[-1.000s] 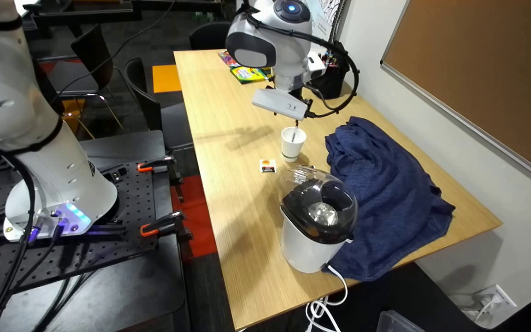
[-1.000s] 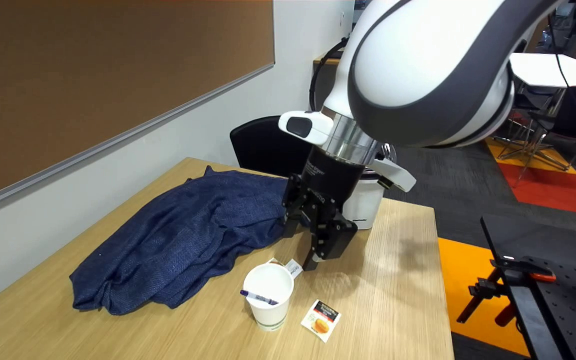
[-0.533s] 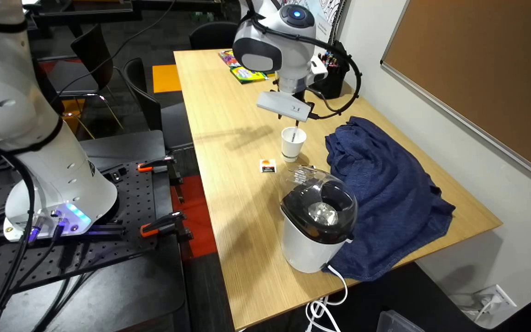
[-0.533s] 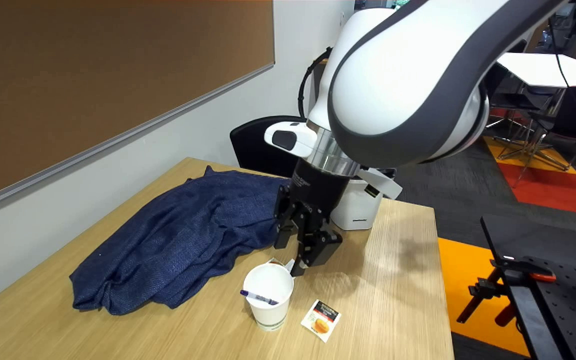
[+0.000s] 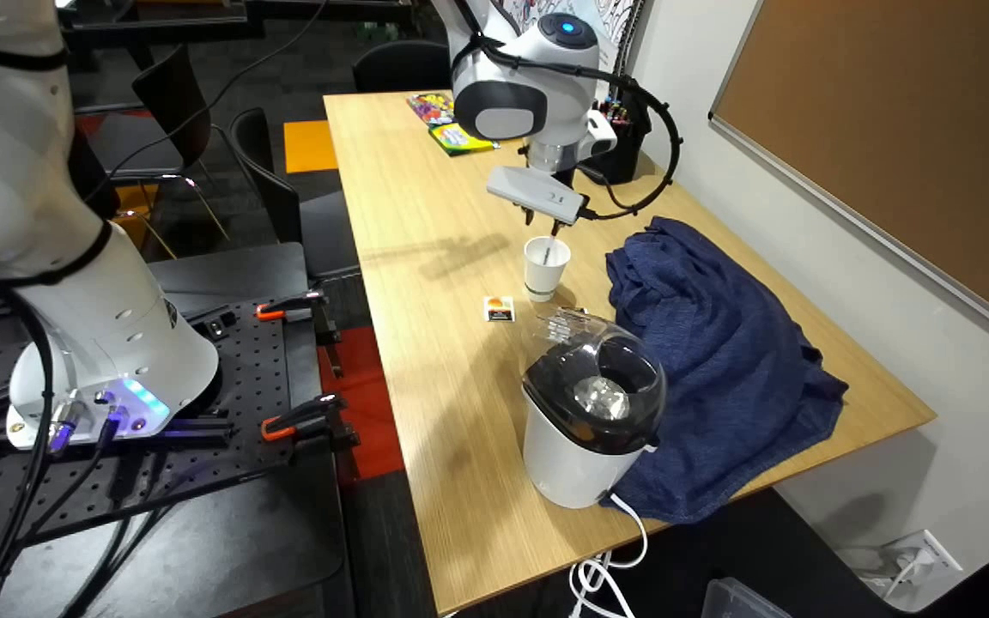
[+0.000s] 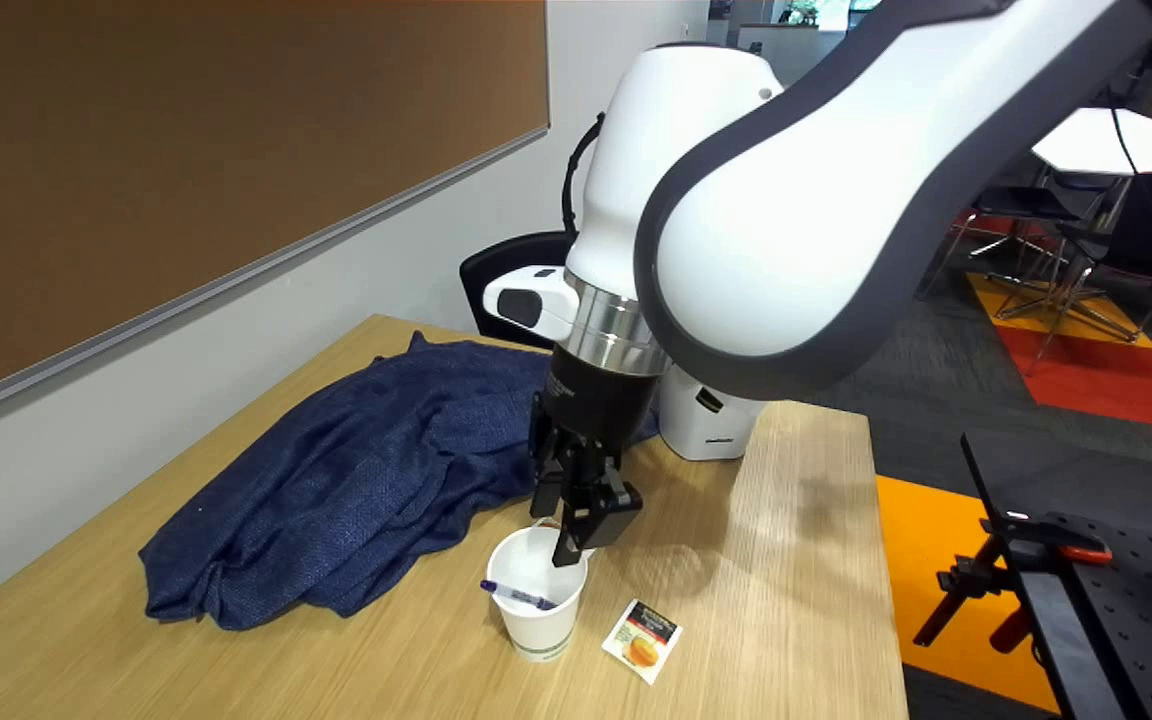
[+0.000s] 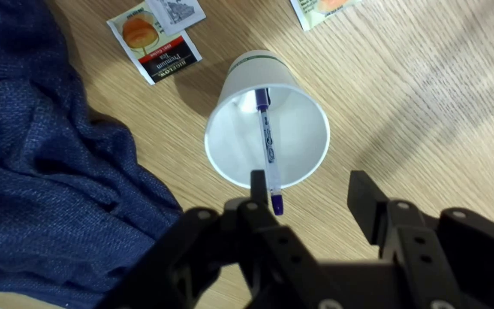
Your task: Take the pen out of the cup and put it on the table
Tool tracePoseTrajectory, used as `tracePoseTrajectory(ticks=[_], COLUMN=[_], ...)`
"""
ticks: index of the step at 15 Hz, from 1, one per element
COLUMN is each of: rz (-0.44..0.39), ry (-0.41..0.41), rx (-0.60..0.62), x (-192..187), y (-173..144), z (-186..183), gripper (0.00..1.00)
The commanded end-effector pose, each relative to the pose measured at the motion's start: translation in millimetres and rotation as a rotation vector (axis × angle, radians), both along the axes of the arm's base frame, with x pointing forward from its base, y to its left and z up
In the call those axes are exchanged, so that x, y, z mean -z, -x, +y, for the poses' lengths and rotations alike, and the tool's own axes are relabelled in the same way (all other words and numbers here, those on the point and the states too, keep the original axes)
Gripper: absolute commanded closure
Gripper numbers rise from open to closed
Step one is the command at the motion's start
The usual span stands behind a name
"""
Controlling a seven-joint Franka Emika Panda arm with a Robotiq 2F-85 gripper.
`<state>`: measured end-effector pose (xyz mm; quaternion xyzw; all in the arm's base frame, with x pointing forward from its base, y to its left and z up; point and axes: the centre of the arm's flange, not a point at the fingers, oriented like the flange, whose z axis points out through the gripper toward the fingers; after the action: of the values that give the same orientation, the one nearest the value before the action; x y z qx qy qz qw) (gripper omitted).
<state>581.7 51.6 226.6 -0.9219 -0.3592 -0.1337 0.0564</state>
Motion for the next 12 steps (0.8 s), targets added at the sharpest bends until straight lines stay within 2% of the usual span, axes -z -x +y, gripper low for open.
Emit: tracePoseTrajectory(ticks=[1,12], rz=[0.022,0.059], ry=[-0.010,0.009], rx=[0.031,0.043], x=[2,21], y=[-15,-22], z=[1,6], gripper=[0.44,0.48])
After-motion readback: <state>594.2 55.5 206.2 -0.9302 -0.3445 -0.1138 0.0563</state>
